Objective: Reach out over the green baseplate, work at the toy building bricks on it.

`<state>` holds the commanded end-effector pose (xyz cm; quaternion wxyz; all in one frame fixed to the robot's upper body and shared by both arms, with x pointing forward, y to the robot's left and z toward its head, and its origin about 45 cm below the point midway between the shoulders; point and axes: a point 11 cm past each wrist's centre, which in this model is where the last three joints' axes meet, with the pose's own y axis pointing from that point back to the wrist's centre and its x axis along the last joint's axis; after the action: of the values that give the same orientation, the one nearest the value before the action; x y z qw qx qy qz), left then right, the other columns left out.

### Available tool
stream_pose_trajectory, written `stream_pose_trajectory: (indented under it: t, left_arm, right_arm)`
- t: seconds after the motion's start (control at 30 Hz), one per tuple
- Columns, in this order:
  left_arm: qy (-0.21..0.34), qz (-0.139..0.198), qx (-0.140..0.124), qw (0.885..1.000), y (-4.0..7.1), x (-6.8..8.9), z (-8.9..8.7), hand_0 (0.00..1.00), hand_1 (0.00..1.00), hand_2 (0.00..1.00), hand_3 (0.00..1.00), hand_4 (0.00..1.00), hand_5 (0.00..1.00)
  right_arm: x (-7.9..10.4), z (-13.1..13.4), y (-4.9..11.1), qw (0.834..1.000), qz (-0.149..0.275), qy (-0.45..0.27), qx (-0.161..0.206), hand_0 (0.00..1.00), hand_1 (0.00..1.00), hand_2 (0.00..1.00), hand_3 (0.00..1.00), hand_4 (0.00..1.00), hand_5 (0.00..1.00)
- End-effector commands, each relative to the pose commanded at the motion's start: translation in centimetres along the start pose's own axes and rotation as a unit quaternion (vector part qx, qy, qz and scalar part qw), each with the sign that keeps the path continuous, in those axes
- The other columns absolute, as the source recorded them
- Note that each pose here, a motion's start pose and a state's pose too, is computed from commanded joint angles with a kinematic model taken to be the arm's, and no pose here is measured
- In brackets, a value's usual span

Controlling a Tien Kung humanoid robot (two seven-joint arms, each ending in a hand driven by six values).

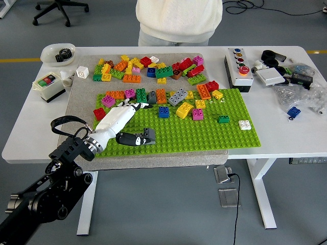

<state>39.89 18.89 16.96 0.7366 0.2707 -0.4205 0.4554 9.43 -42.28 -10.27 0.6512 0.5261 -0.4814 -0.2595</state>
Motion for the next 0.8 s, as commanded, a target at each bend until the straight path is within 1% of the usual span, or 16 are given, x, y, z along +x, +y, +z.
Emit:
stream_pose_trajectory:
  t: [0.8]
  left_arm:
    - [0.001, 0.001, 0.002, 1.0, -0.16, -0.06, -0.07, 0.998, 0.843, 0.838, 0.845, 0.998, 0.165]
  right_arm:
    - [0.02, -0.07, 0.0, 1.0, 0.0, -0.001, 0.0, 0.736, 0.615, 0.635, 0.537, 0.761, 0.497]
